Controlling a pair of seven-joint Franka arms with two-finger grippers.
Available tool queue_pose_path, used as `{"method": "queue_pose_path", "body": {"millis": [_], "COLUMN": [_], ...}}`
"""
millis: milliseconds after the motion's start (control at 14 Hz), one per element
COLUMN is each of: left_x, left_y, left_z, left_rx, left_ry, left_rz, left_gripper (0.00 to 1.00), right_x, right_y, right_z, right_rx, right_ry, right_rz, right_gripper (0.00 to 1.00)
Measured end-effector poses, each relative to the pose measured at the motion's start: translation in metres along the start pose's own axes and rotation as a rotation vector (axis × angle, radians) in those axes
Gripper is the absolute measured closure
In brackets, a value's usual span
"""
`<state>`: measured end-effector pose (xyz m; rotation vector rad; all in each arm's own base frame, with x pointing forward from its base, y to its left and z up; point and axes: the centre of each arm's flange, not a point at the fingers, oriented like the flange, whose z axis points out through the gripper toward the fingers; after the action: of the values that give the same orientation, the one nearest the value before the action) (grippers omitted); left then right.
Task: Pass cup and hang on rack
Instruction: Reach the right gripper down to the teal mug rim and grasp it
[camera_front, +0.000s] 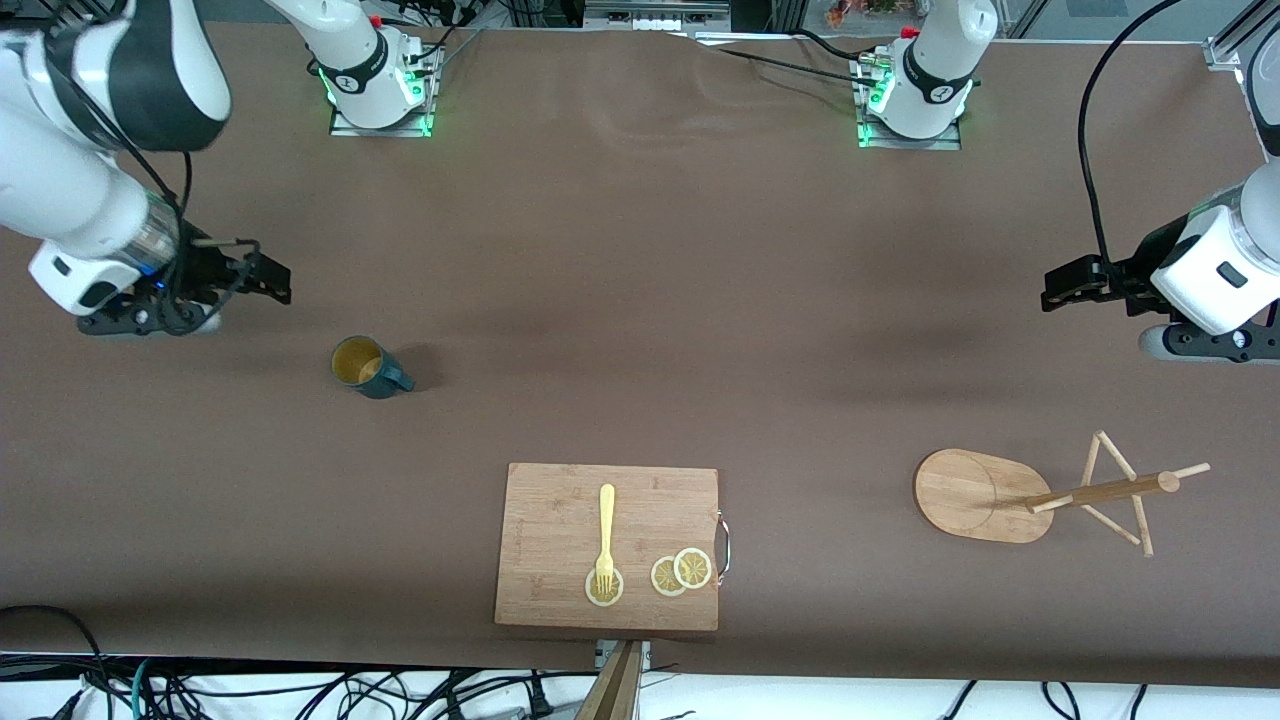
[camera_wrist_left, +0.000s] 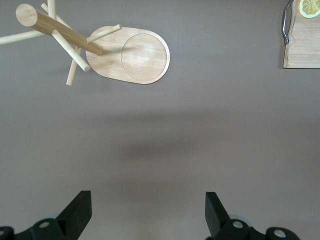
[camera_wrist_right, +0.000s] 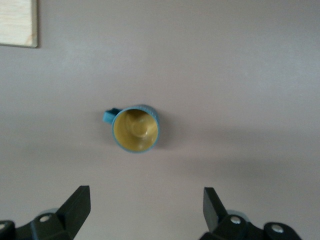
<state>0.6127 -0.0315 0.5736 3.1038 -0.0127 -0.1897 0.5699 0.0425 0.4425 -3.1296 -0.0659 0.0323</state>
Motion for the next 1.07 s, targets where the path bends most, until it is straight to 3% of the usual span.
{"method": "queue_pose_path", "body": {"millis": [427, 783, 1068], "left_x": [0.0, 0.0, 0.0], "left_y": [0.0, 0.0, 0.0], "left_z": [0.0, 0.0, 0.0], "left_rx": [0.0, 0.0, 0.0], "left_ry": [0.0, 0.0, 0.0], "left_rz": [0.0, 0.0, 0.0], "left_gripper": [0.0, 0.0, 0.0], "right_x": [0.006, -0.014, -0.027], "right_y": [-0.031, -0.021, -0.009], "right_z": [0.074, 0.129, 0.157], "right_rx": [0.002, 0.023, 0.023], "right_ry": [0.024, 0.136, 0.151], "right_rz": [0.213, 0.293, 0.343], "right_gripper": [0.0, 0.02, 0.11]}}
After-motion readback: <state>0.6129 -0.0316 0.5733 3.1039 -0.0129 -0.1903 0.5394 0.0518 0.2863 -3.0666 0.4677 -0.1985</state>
